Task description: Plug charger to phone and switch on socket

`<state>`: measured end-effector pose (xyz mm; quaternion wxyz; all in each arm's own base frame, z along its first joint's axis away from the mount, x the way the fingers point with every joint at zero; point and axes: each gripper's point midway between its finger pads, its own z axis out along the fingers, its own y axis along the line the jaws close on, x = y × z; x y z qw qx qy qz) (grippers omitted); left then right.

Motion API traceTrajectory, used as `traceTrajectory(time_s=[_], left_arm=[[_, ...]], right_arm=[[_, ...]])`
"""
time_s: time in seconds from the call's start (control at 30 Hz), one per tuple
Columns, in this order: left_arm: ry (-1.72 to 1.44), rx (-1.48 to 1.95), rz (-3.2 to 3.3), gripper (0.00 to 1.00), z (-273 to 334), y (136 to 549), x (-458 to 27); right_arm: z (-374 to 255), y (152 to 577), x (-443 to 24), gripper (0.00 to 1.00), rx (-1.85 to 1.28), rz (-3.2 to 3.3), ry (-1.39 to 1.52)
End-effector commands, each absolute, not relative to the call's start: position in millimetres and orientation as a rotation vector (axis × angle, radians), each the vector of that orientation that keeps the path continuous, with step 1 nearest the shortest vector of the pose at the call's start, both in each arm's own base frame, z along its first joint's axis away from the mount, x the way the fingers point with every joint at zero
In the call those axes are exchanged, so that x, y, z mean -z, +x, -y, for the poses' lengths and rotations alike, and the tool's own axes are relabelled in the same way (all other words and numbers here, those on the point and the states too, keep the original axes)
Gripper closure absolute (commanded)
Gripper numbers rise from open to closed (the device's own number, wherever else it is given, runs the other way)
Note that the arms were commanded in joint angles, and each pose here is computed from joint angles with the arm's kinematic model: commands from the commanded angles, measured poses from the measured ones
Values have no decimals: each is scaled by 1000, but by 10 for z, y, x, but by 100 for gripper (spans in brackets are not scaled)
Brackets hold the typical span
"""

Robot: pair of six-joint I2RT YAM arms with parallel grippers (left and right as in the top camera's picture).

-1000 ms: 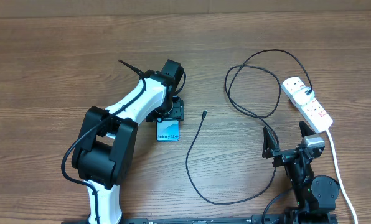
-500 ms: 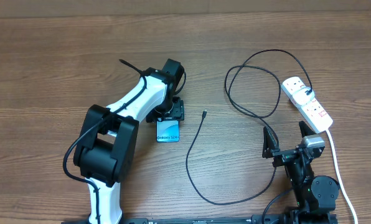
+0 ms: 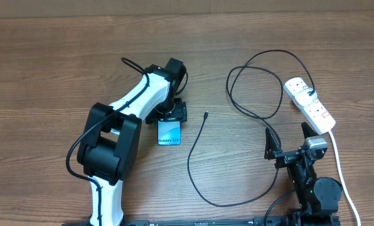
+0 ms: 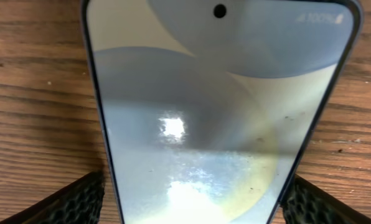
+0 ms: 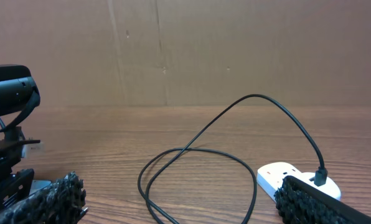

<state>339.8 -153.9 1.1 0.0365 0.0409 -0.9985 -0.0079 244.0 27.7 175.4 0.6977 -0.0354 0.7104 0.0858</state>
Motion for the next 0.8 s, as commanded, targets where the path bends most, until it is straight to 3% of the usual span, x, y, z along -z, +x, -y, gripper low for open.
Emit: traceTrajectory(time_s=[0.0, 0.17, 0.4, 0.53, 0.7, 0.77], left_arm=[[124, 41, 3054, 13, 1544, 3395, 62], [123, 58, 3037, 2, 1511, 3327, 119], [124, 46, 3001, 0, 1476, 3151, 315], [126, 37, 2989, 5, 1462, 3077, 404], [126, 42, 2991, 19, 1447, 3060, 437], [126, 41, 2990, 20, 1449, 3060, 437]], right_arm=[[-283, 2440, -1733, 0, -194, -1581, -77], [-283, 2440, -1733, 0, -194, -1581, -77], [-283, 2440, -1733, 0, -194, -1581, -77], [-283, 2440, -1733, 0, -194, -1581, -77], [-283, 2440, -1733, 0, -194, -1581, -77], [-283, 2440, -1733, 0, -194, -1581, -77]])
